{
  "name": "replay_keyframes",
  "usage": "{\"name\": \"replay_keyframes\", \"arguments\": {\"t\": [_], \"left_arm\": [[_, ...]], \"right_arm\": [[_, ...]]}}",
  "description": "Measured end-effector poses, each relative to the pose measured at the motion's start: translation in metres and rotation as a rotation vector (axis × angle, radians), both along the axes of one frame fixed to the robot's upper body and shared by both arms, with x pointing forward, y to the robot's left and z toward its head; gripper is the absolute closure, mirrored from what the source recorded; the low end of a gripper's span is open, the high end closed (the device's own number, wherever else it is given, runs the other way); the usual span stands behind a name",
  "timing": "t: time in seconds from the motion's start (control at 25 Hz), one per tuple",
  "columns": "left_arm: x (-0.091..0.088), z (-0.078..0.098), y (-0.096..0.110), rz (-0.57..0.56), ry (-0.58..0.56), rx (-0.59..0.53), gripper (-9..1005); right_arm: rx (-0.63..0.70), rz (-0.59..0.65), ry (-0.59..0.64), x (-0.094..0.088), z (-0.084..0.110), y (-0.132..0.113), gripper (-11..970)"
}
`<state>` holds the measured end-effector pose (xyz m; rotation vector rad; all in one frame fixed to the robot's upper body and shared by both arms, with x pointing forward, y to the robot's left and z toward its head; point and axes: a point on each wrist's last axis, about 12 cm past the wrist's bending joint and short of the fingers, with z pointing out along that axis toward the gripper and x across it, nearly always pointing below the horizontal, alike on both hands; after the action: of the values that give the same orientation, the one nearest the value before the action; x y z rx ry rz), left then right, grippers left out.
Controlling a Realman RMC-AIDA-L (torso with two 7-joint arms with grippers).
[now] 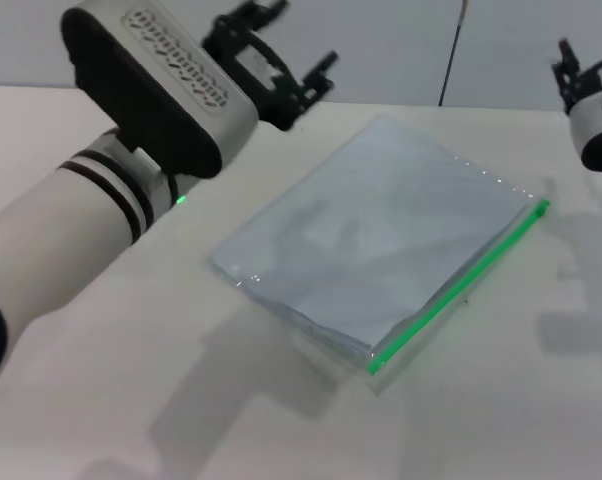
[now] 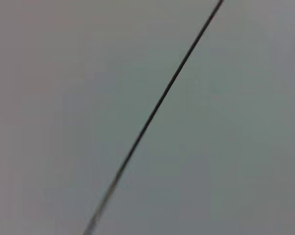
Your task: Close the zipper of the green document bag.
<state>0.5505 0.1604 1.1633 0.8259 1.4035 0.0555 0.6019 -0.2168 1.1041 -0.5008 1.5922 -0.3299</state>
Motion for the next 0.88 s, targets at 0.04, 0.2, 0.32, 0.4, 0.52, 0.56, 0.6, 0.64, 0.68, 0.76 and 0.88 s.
{"name": "replay_keyframes", "arguments": {"t": [0.04, 0.2, 0.32, 0.4, 0.52, 0.56, 0.6, 0.64, 0.68, 0.76, 0.88], "left_arm": [[0.003, -0.002, 0.001, 0.024, -0.002, -0.015, 445], [0.007, -0.003, 0.009, 0.121, -0.01, -0.139, 330], [0.008, -0.002, 0.021, 0.182, -0.025, -0.245, 244], [0.009, 0.0, 0.029, 0.197, -0.019, -0.312, 214], [0.009, 0.004, 0.038, 0.19, -0.02, -0.412, 170], [0.008, 0.004, 0.04, 0.185, -0.033, -0.433, 170], [0.006, 0.004, 0.042, 0.183, -0.053, -0.45, 170], [0.004, 0.002, 0.043, 0.182, -0.074, -0.456, 170], [0.003, 0.0, 0.045, 0.187, -0.09, -0.454, 170], [0.0, -0.006, 0.046, 0.207, -0.125, -0.454, 171], [-0.005, -0.014, 0.051, 0.233, -0.142, -0.468, 171]], "right_arm": [[0.051, 0.0, -0.027, -0.002, 0.003, 0.005, 415], [0.21, 0.03, -0.105, -0.01, 0.017, 0.023, 415], [0.287, 0.059, -0.164, -0.018, 0.031, 0.036, 415], [0.328, 0.076, -0.207, -0.025, 0.039, 0.042, 415], [0.389, 0.097, -0.27, -0.03, 0.044, 0.042, 416], [0.414, 0.108, -0.29, -0.031, 0.044, 0.041, 416], [0.438, 0.117, -0.301, -0.032, 0.043, 0.039, 416], [0.465, 0.128, -0.304, -0.032, 0.04, 0.036, 416], [0.48, 0.133, -0.308, -0.032, 0.036, 0.033, 416], [0.485, 0.127, -0.32, -0.033, 0.029, 0.025, 416], [0.461, 0.111, -0.352, -0.038, 0.022, 0.019, 416]]}}
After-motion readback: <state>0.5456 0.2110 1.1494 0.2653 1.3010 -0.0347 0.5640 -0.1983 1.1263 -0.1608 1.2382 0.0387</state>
